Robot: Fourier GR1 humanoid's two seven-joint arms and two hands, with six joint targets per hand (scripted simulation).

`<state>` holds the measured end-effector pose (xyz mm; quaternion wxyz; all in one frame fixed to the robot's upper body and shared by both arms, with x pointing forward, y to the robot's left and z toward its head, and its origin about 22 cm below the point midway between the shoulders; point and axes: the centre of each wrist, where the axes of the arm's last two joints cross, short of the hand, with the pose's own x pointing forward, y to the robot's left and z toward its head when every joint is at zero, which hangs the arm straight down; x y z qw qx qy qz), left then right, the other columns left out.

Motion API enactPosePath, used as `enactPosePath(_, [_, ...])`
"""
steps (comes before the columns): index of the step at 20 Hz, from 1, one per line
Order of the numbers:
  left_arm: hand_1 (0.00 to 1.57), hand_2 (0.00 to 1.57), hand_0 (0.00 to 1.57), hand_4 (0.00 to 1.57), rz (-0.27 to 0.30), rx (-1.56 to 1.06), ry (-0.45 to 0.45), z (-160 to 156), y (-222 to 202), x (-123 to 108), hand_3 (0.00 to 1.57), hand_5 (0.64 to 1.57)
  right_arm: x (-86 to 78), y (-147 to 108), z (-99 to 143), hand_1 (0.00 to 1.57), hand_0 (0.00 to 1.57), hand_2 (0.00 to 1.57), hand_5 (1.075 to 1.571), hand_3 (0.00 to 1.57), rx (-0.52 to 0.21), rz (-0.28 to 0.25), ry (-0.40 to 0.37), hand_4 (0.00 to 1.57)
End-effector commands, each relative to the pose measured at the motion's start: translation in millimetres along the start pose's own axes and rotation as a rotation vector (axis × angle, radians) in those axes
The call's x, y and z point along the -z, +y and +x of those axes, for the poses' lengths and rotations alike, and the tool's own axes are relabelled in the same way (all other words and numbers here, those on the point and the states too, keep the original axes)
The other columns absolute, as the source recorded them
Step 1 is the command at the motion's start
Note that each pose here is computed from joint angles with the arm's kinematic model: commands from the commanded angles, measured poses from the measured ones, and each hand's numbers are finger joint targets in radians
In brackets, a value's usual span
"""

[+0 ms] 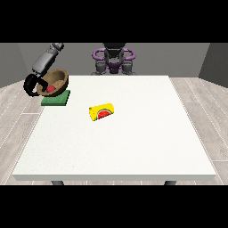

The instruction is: Pick the cup and pour the ball into the bowl, then pick the bowl and place it on the pad

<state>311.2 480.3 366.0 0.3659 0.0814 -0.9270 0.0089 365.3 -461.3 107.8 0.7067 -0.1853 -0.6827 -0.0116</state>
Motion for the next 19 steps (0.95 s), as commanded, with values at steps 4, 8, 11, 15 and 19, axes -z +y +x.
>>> enactPosePath(4, [0.0, 0.0, 0.0, 0.0, -0.015, -0.005, -0.022, 9, -1, -2, 0.0, 1.518, -11.0, -48, -1, 1.53, 1.53, 1.52, 1.567, 1.28, 0.043, -0.228, 0.082, 0.0])
enactPosePath(8, [0.0, 0.0, 0.0, 0.0, 0.008, 0.004, -0.081, 37, 3, 5, 0.0, 1.516, -3.1, -42, 9, 0.74, 0.74, 0.69, 1.538, 1.05, 0.12, -0.206, 0.032, 0.0])
enactPosePath(11, [0.0, 0.0, 0.0, 0.0, 0.008, 0.001, -0.043, 21, 2, 0, 0.0, 1.517, -3.1, -38, 5, 0.69, 0.69, 0.57, 1.535, 1.02, 0.105, -0.179, 0.075, 0.0])
enactPosePath(15, [0.0, 0.0, 0.0, 0.0, 0.028, -0.007, -0.005, 15, 10, -6, 0.0, 1.515, -4.2, -54, 19, 0.42, 0.42, 0.47, 1.5, 0.59, 0.101, -0.168, 0.066, 0.0])
enactPosePath(19, [0.0, 0.0, 0.0, 0.0, 0.031, 0.008, -0.02, 7, 10, -11, 0.0, 1.515, -6.5, -89, 61, 0.13, 0.13, 0.28, 1.467, 0.38, 0.158, -0.172, 0.008, 0.0])
